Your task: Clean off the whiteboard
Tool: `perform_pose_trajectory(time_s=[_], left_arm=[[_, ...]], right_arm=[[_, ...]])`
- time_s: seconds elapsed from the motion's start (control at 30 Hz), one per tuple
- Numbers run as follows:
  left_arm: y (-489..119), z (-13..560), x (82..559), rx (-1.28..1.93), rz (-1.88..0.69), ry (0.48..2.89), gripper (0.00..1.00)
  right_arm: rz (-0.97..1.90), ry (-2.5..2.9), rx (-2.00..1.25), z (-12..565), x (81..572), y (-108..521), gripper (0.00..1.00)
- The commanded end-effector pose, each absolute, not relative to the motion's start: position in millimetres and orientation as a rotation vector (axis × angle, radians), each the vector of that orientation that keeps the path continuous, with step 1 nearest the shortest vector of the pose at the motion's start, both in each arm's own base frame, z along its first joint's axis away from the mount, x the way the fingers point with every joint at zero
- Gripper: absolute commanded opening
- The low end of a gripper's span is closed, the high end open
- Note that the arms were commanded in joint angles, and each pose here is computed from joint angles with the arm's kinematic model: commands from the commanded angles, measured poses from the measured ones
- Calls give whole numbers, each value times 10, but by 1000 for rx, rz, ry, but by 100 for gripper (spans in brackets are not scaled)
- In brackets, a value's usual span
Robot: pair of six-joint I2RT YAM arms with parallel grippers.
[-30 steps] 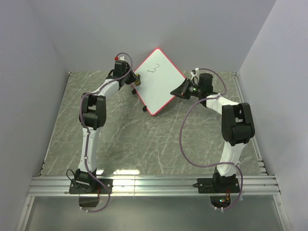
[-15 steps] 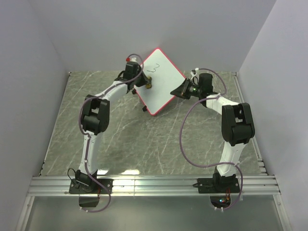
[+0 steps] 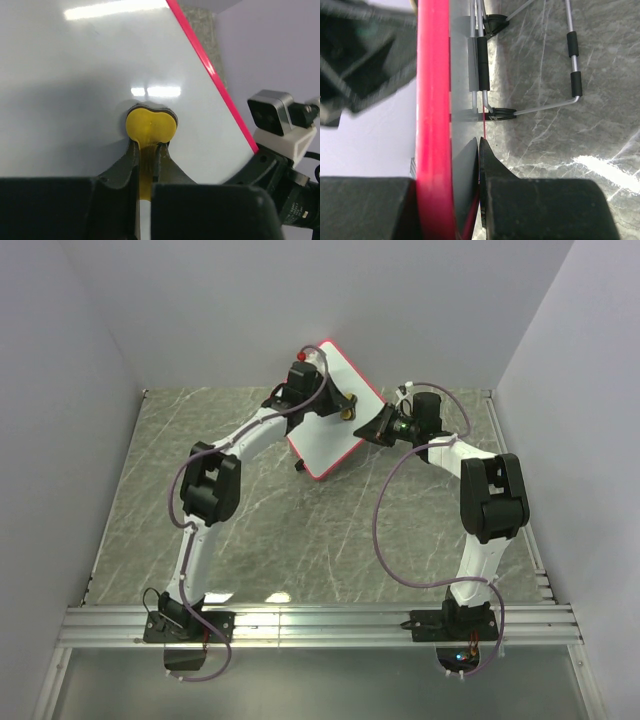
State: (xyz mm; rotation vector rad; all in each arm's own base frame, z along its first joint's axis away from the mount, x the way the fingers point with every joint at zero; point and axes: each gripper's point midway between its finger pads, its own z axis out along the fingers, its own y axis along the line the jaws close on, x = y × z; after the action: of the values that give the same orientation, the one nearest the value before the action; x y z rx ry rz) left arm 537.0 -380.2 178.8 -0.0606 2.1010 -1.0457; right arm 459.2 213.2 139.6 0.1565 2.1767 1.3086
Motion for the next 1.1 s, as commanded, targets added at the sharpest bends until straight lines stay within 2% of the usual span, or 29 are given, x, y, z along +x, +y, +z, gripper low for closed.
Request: perform_pose_trajectory(time_s=[0.0,0.2,0.33,0.53,0.77,0.93,1.07], left_arm=[[-3423,1269,5684,-160,-974,2180,0],[-2774,1206,6345,-337,-945,2115,0],[-2597,1036,6449,-362,-908,2121,0],[-2586,841,6381,-346,-915,2158,0],[-2940,1431,6340,-125,-1102,2045,0],[-3300,1782,6030,45,-1207,2024,0],[-3514,1761,5739,105,-1247,2064,0]], right_arm=[[1450,2330,131,1324,4145,2459,0],[1420,2390,39,1283,3985,2542,0],[1414,2409,13,1256,3909,2573,0],[1424,2432,-27,1193,3807,2670,0],[1411,2470,-130,1198,3621,2879,0],[1411,2492,-206,1210,3471,3017,0],[1422,2493,-258,1226,3388,3121,0]])
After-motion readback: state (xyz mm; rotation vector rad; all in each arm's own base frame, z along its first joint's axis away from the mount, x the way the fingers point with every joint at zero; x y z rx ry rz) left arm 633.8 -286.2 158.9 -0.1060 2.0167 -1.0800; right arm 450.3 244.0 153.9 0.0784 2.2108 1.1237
